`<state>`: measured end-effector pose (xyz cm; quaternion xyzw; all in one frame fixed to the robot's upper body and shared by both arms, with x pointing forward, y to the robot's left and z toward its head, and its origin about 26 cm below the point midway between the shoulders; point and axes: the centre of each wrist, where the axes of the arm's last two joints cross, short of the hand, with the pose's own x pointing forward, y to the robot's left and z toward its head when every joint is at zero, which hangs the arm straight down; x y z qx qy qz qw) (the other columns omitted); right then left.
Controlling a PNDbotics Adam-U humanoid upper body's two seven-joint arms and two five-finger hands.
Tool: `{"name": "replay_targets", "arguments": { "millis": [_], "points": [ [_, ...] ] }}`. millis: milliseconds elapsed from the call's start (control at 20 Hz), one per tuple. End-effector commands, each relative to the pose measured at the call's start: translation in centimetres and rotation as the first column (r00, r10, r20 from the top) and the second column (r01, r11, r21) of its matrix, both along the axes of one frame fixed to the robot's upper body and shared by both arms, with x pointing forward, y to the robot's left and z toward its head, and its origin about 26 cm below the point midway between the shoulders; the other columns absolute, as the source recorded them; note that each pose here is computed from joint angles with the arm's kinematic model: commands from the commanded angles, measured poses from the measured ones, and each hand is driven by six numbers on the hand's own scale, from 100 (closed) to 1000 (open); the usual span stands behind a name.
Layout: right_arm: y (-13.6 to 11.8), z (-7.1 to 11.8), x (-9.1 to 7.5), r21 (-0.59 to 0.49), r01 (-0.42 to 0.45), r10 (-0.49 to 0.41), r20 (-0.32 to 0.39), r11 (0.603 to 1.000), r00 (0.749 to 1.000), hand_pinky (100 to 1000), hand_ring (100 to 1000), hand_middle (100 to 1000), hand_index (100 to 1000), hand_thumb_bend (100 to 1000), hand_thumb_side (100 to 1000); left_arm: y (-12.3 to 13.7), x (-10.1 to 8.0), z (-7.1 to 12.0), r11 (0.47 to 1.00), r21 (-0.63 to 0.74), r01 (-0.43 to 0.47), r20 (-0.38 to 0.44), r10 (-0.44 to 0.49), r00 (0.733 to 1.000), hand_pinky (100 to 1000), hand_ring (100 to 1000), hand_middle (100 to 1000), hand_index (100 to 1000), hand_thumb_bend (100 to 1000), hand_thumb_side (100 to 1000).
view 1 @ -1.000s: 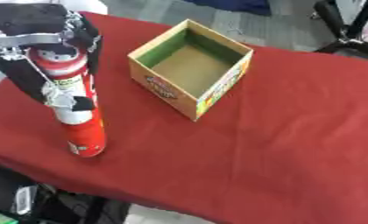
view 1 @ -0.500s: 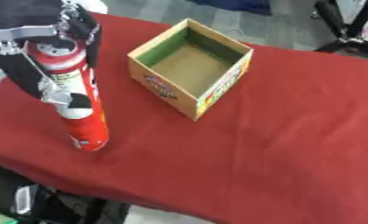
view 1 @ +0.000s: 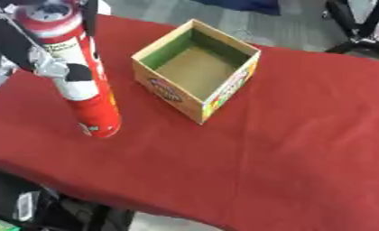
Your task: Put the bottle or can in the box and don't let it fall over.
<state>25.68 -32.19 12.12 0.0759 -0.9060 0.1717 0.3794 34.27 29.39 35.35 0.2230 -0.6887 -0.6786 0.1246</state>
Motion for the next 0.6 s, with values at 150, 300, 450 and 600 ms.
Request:
{"name": "replay_targets", "arguments": {
  "millis": [150, 300, 450, 600],
  "points": [
    [-0.4, 1.1, 0.0, -0.028, 0.004, -0.003, 0.026, 1.0, 1.0, 849, 783, 690, 865, 100, 523, 0.1, 0.1, 3.0, 0.998, -0.068, 0.001, 0.039, 0.002, 0.999, 100, 169, 114, 114, 440, 100],
    [-0.4, 1.2, 0.0, -0.029, 0.003, -0.002, 0.027, 1.0, 1.0, 849, 783, 690, 864, 100, 523, -0.3, 0.7, 4.1, 0.995, -0.101, 0.012, 0.044, -0.007, 0.999, 100, 165, 111, 114, 429, 100],
    [-0.4, 1.3, 0.1, -0.029, 0.003, -0.002, 0.028, 1.0, 1.0, 849, 783, 691, 865, 100, 523, -0.7, 1.6, 5.2, 0.991, -0.134, 0.013, 0.049, -0.006, 0.999, 100, 162, 109, 115, 428, 100],
    [-0.4, 1.4, 0.1, -0.031, 0.003, -0.002, 0.031, 1.0, 1.0, 849, 783, 691, 865, 100, 523, -0.6, 2.4, 6.0, 0.987, -0.16, 0.007, 0.055, 0.002, 0.999, 100, 159, 108, 115, 415, 100]
  ]
}}
